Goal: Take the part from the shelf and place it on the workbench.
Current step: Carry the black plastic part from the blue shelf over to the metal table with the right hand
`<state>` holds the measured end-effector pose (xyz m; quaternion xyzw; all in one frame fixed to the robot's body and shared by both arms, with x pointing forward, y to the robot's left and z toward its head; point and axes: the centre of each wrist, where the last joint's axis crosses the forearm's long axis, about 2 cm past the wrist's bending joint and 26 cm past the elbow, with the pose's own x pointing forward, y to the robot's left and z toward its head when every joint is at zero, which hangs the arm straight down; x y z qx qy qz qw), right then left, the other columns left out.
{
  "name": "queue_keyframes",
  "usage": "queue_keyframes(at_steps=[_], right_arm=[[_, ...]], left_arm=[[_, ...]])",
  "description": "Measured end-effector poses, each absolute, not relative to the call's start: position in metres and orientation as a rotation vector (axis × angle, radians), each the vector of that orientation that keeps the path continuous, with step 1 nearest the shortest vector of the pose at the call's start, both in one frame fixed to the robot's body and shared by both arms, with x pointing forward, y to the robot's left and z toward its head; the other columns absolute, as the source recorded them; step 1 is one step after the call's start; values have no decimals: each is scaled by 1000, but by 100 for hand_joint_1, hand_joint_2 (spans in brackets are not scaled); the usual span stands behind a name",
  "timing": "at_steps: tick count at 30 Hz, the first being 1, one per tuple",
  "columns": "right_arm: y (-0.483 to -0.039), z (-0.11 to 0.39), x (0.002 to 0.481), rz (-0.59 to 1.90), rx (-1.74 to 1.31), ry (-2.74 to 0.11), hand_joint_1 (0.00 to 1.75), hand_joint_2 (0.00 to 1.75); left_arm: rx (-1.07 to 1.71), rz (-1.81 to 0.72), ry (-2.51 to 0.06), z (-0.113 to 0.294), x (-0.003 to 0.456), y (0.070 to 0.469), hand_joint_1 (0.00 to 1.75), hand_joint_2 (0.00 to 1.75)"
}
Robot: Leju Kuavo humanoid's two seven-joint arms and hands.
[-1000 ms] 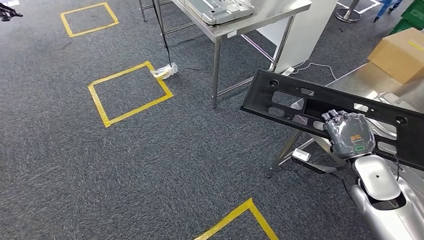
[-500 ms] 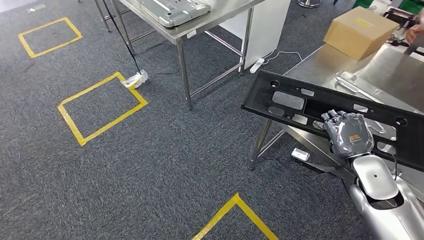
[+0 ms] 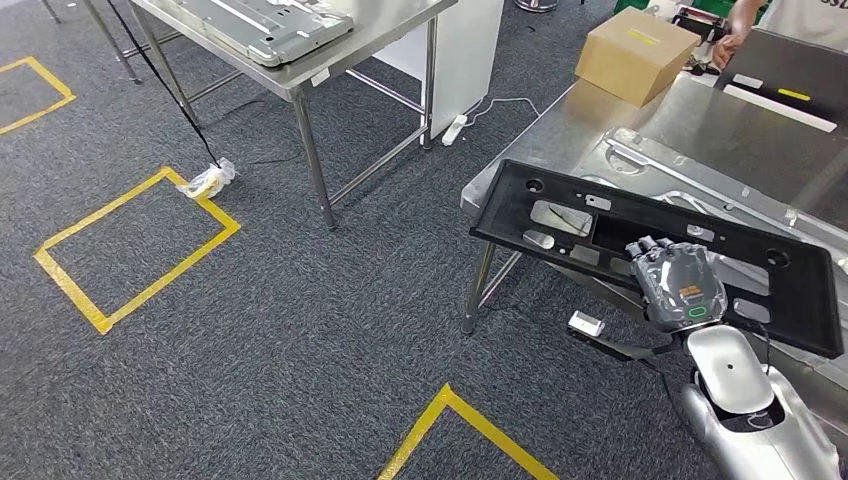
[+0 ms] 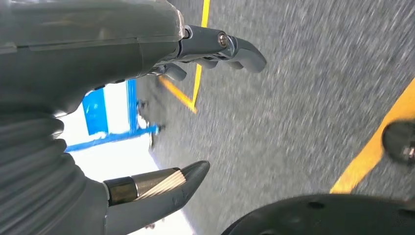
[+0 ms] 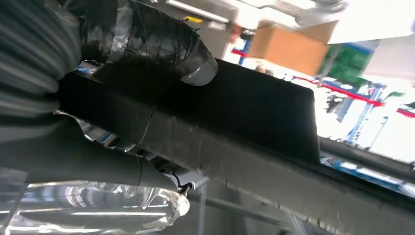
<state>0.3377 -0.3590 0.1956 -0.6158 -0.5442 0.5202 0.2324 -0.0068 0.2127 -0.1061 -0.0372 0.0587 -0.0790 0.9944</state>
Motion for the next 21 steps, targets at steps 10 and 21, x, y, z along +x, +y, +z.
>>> queue_keyframes(at_steps=[10,21], right_arm=[[-356,197,341,1432,-1681,-1489,175,175],[-362,209,347,1418,-1679,-1490,175,175]], left_arm=[[-78,-158,118,-106,-5,212,0,175],[-85,-159,111,-106,-4,213,0,175]])
